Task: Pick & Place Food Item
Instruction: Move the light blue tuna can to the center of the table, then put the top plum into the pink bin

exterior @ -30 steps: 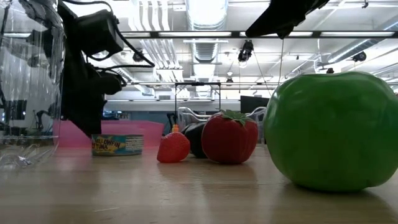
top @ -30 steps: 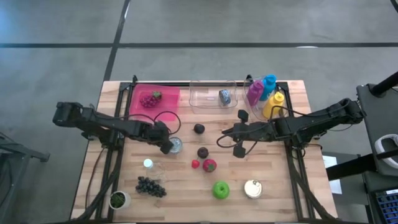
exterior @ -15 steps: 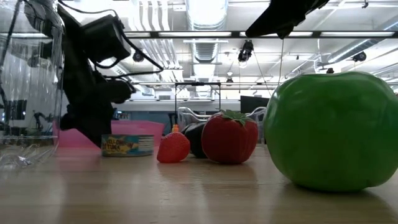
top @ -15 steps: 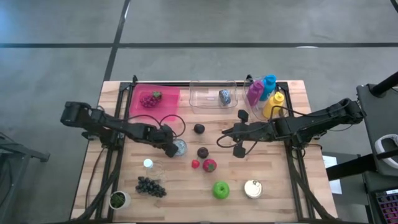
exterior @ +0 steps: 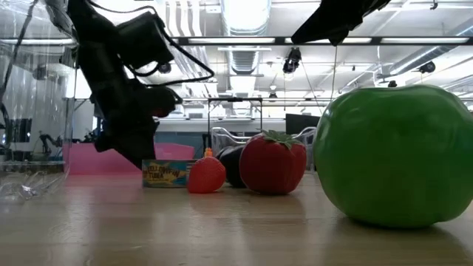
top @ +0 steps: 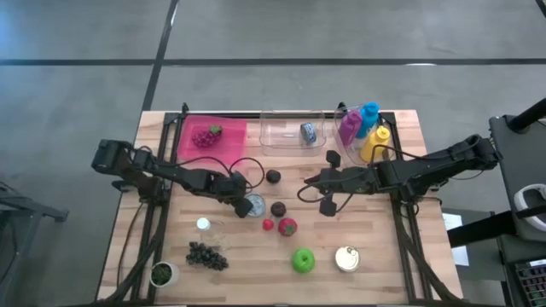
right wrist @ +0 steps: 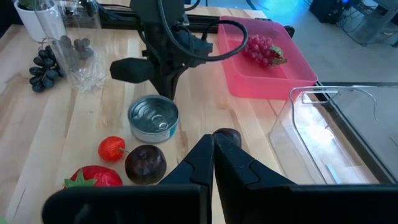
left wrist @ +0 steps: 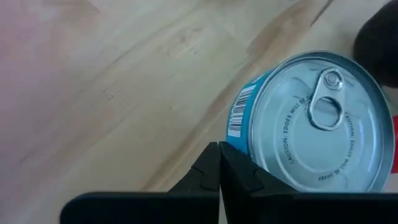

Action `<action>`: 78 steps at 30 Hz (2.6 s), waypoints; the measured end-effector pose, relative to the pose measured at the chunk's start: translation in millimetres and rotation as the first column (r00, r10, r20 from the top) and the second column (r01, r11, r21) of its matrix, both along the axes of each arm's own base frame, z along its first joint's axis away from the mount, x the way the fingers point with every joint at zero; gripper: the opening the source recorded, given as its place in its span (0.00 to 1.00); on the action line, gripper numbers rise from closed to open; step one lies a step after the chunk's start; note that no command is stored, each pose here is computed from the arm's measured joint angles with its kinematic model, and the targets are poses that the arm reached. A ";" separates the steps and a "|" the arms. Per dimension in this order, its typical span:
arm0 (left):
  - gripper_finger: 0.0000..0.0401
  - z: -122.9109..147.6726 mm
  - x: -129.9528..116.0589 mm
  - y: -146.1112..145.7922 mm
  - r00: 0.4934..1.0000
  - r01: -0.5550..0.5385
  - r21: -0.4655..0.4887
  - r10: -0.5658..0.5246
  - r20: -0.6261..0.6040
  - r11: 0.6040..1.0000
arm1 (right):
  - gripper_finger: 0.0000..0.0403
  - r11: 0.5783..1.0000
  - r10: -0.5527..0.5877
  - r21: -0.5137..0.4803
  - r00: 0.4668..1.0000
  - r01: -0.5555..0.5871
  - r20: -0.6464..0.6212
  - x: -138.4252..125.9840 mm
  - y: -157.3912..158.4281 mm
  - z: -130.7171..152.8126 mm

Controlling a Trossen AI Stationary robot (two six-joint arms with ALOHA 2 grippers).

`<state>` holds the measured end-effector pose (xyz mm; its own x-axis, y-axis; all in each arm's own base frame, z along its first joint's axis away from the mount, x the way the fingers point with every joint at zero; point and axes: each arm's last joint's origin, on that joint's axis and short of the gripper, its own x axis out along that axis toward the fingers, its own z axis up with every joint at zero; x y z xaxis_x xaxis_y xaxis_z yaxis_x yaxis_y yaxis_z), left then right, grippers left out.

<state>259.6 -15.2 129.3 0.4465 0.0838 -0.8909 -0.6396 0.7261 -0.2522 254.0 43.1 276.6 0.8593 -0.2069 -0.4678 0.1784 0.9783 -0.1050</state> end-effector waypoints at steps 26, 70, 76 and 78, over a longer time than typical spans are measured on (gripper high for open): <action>0.00 3.5 52.2 -11.6 0.988 0.155 0.051 -0.156 0.015 0.987 | 0.02 1.000 0.000 0.000 1.000 0.000 0.002 0.1 0.0 0.2; 0.04 84.5 19.6 -0.5 0.979 0.073 0.307 -0.128 0.160 0.949 | 0.02 1.000 0.000 0.001 1.000 0.000 0.009 0.4 0.0 0.8; 0.04 88.3 23.3 -1.0 0.959 0.161 0.379 -0.235 0.157 0.911 | 0.02 1.000 -0.001 0.003 1.000 0.001 0.009 0.4 0.0 0.7; 0.04 91.2 24.9 -1.4 0.949 0.199 0.397 -0.277 0.149 0.896 | 0.02 1.000 -0.002 0.004 1.000 0.002 0.009 0.4 0.1 0.7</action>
